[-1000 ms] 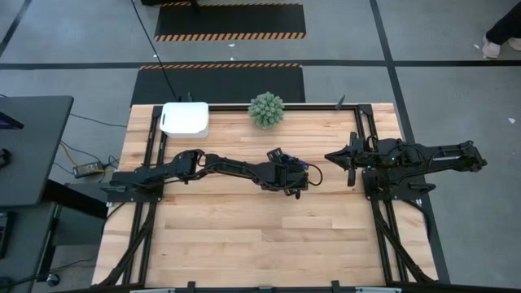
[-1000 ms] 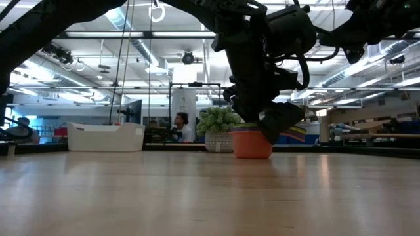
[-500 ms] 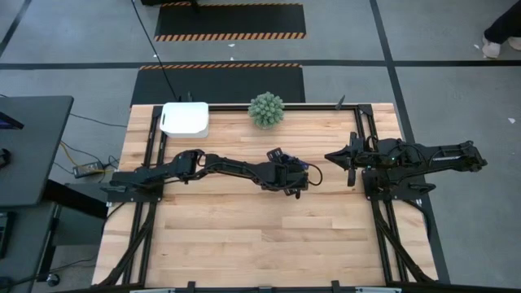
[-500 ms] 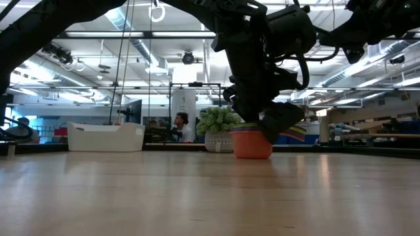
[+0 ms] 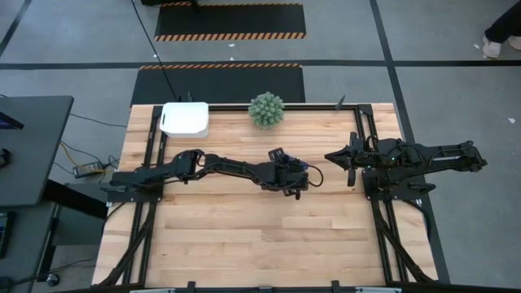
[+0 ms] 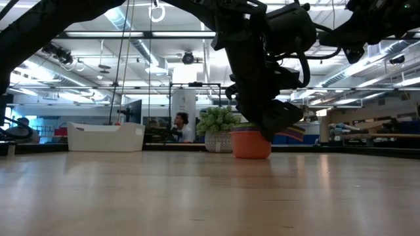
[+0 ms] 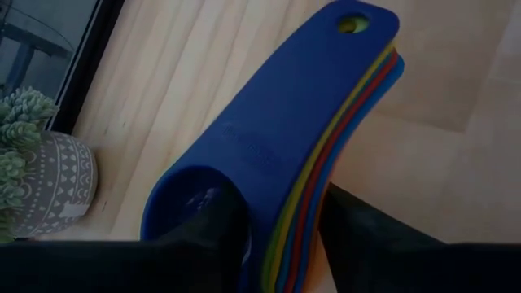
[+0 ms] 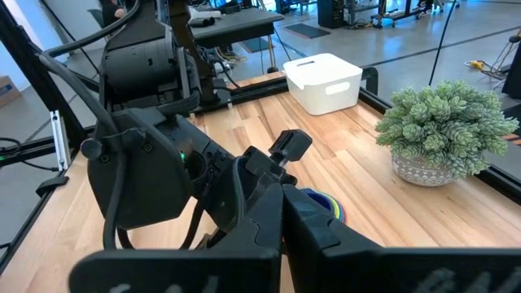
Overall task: Nest measuring cups in basket
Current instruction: Put the nested measuring cups into the white bin
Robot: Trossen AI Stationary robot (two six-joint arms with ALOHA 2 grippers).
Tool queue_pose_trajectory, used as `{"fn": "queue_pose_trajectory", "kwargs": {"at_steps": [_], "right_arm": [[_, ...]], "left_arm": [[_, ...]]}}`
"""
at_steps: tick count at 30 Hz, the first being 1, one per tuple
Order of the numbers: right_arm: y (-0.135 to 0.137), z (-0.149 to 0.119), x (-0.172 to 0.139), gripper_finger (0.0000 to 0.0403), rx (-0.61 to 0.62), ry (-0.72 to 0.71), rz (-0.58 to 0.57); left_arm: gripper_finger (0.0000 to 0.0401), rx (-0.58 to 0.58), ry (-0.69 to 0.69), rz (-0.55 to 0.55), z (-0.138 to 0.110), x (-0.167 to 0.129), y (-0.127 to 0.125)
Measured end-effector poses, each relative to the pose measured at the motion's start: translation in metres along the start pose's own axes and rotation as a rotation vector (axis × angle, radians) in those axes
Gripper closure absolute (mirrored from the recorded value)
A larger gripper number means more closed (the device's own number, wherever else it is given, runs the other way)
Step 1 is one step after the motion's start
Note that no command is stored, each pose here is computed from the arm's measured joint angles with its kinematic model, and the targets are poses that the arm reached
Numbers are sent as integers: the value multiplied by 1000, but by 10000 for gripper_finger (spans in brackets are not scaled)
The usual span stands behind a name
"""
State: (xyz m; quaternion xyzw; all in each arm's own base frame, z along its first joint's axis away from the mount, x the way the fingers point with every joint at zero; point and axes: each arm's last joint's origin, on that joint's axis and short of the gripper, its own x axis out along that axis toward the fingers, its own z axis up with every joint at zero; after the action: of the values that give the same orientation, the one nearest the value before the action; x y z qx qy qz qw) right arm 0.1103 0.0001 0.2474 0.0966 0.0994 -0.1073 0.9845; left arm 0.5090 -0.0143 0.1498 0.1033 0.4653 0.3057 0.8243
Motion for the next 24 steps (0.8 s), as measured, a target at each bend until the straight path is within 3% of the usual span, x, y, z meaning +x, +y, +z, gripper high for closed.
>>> {"fn": "queue_pose_trajectory", "kwargs": {"at_steps": [24], "right_arm": [[0, 0, 0, 389, 0, 0, 0]], "left_arm": [[273, -33, 39, -108, 6, -1, 19]]}}
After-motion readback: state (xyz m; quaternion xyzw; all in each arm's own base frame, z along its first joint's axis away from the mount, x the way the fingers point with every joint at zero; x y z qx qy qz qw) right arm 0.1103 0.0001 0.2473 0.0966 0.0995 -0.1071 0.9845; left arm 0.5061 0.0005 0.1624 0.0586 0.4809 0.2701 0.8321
